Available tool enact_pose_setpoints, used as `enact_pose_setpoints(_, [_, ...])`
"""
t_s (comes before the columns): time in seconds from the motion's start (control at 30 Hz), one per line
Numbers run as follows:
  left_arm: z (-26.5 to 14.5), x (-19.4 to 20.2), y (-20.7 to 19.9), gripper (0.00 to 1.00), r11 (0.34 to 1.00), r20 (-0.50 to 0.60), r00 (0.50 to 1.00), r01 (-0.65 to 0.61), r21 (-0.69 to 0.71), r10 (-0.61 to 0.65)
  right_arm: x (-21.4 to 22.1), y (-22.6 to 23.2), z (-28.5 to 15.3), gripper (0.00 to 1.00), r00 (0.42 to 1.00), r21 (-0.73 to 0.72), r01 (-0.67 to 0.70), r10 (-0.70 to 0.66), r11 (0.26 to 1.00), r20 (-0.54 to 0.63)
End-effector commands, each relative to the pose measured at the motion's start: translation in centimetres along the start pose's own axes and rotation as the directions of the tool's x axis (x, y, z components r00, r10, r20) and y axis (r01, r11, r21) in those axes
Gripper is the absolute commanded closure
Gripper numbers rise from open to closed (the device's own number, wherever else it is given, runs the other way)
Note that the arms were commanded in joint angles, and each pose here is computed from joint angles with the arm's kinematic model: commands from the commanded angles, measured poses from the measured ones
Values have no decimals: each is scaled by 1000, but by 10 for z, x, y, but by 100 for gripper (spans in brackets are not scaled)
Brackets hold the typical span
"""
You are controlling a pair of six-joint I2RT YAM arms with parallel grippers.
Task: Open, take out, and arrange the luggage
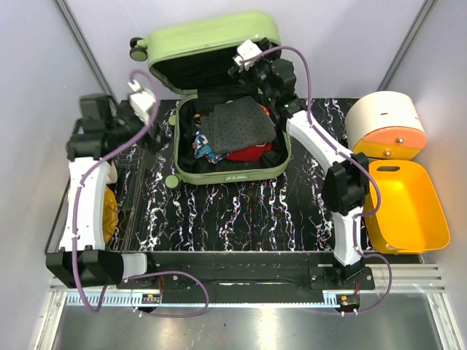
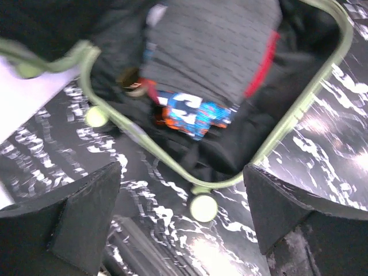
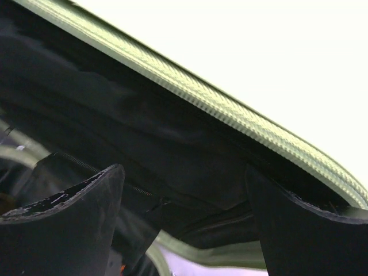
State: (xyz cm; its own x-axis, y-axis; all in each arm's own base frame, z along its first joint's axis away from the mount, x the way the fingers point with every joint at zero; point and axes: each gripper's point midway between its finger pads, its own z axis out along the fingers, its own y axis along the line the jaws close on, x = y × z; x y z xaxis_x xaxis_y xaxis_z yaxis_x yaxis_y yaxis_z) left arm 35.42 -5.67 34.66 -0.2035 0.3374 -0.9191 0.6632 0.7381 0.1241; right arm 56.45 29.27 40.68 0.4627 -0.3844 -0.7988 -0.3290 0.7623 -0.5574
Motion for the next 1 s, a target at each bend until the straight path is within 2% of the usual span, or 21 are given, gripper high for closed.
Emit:
enact_pose_setpoints(0.0, [30, 51, -75, 8, 958, -80, 984, -131, 254, 156, -23, -61, 22, 5, 997, 169, 1, -14, 986, 75])
enact_pose_setpoints(0.1, [56, 76, -106, 5, 917, -129, 964, -173, 360, 233, -23, -73, 33, 5, 996, 190, 5, -21, 982, 83])
enact_pose_setpoints(0.23, [88, 103, -123, 4, 866, -188, 927, -210, 454, 324, -21, -79, 43, 4, 996, 197, 15, -31, 980, 80])
enact_pose_setpoints(0.3, [102, 131, -129, 4, 835, -245, 893, -214, 507, 378, -23, -83, 47, 3, 995, 207, 29, -48, 978, 90])
enact_pose_setpoints(0.37, [107, 156, -127, 5, 824, -301, 860, -210, 526, 411, -25, -84, 48, 3, 993, 207, 44, -66, 977, 99])
enact_pose_setpoints(0.47, [107, 195, -114, 12, 825, -397, 804, -194, 531, 444, -27, -83, 49, 2, 991, 198, 60, -82, 978, 104])
enact_pose_setpoints(0.57, [99, 217, -102, 25, 850, -452, 791, -155, 504, 412, -27, -85, 48, 2, 990, 198, 69, -91, 978, 106])
enact_pose_setpoints(0.6, [96, 221, -98, 34, 858, -466, 786, -153, 490, 406, -26, -85, 49, 1, 990, 197, 71, -94, 978, 107])
enact_pose_setpoints(0.7, [81, 243, -82, 50, 884, -529, 757, -136, 447, 384, -23, -89, 50, 1, 989, 209, 74, -99, 975, 108])
enact_pose_setpoints(0.73, [76, 250, -79, 58, 888, -544, 750, -125, 443, 377, -20, -90, 50, 0, 990, 212, 74, -98, 974, 104])
enact_pose_setpoints(0.97, [28, 278, -41, 96, 950, -633, 739, -28, 312, 230, -13, -95, 50, 0, 990, 218, 68, -93, 974, 104])
